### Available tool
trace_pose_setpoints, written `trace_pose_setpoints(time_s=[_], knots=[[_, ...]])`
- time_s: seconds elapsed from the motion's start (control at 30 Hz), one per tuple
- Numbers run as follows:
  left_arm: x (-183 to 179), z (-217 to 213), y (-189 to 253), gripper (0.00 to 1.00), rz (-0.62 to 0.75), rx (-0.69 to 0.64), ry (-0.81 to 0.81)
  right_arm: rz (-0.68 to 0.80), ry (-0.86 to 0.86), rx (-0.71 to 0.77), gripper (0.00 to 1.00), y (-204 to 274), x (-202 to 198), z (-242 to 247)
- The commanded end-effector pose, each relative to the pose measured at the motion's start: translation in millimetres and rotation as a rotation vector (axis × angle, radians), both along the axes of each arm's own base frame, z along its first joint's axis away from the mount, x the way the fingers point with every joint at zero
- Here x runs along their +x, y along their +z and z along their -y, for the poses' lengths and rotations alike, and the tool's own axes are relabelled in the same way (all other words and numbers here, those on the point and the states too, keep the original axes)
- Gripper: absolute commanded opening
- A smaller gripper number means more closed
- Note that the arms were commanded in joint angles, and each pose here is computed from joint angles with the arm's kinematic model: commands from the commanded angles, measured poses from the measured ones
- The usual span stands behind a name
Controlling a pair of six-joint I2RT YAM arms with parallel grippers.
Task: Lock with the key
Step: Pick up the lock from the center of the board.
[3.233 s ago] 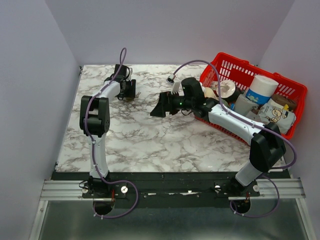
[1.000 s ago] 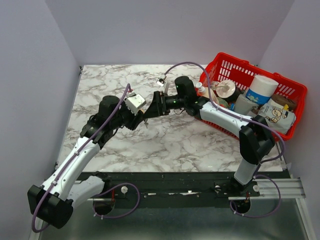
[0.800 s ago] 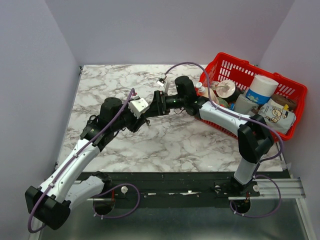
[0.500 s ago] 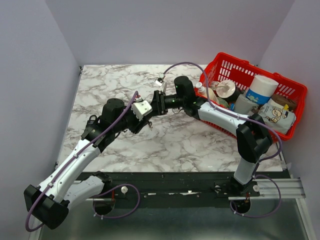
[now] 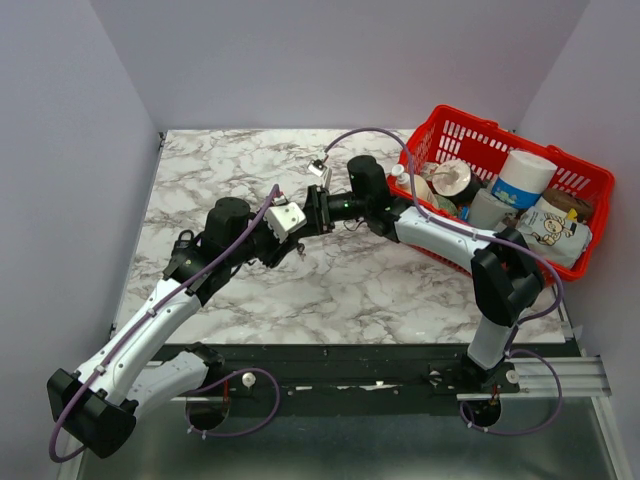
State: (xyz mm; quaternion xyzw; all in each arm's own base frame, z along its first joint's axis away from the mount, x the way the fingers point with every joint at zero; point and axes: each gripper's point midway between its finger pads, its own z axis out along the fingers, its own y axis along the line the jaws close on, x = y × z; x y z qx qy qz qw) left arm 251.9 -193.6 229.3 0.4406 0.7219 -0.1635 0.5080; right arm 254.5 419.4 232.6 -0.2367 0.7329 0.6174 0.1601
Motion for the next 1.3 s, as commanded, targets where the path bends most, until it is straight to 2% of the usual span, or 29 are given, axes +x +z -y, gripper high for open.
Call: trace_pose_setpoints(time_s=[0.0, 0.17, 0.27, 0.3, 0.33, 0.37, 0.4, 0.5, 0.57, 0.63, 0.9, 1.03, 1.17, 1.23, 1.27], knots=[[10, 4, 45, 0.00, 0.145, -0.051, -0.003, -0.003, 0.032, -0.027, 0.43, -13, -11, 4], [7, 8, 44, 0.00, 0.141, -0.051, -0.032, 0.011, 0.029, -0.030, 0.37, -12, -8, 2], [6, 10, 41, 0.00, 0.128, -0.048, -0.044, 0.019, 0.029, -0.023, 0.13, -8, -7, 1], [5, 11, 38, 0.00, 0.115, -0.043, -0.053, 0.020, 0.027, -0.023, 0.01, -8, -6, 1], [3, 11, 37, 0.04, 0.110, -0.039, -0.062, 0.022, 0.024, -0.022, 0.01, -7, -5, 1], [2, 11, 36, 0.13, 0.114, -0.024, -0.077, 0.025, 0.028, -0.020, 0.01, -6, -6, 1], [-7, 12, 30, 0.29, 0.090, -0.006, -0.117, 0.026, 0.025, -0.020, 0.01, -4, -5, 1], [-19, 9, 16, 0.64, 0.070, 0.052, -0.184, 0.047, 0.015, -0.011, 0.01, 2, -3, 3], [-20, 3, 10, 0.74, 0.055, 0.074, -0.166, 0.050, 0.013, -0.004, 0.01, 6, -3, 3], [-22, -4, 7, 0.97, 0.055, 0.099, -0.147, 0.045, 0.015, 0.003, 0.01, 10, -1, 6], [-65, -33, -12, 0.99, 0.072, 0.194, -0.219, 0.053, 0.042, 0.009, 0.01, 13, -10, 21], [-78, -49, -12, 0.99, 0.105, 0.199, -0.183, 0.100, 0.082, 0.008, 0.01, 13, -19, 27], [-76, -51, 9, 0.97, 0.109, 0.156, -0.133, 0.233, 0.132, -0.021, 0.01, 9, -27, 37], [-70, -47, 17, 0.94, 0.098, 0.132, -0.126, 0.267, 0.156, -0.051, 0.01, 10, -34, 44], [-67, -45, 29, 0.93, 0.120, 0.119, -0.128, 0.338, 0.179, -0.051, 0.01, 10, -36, 46]])
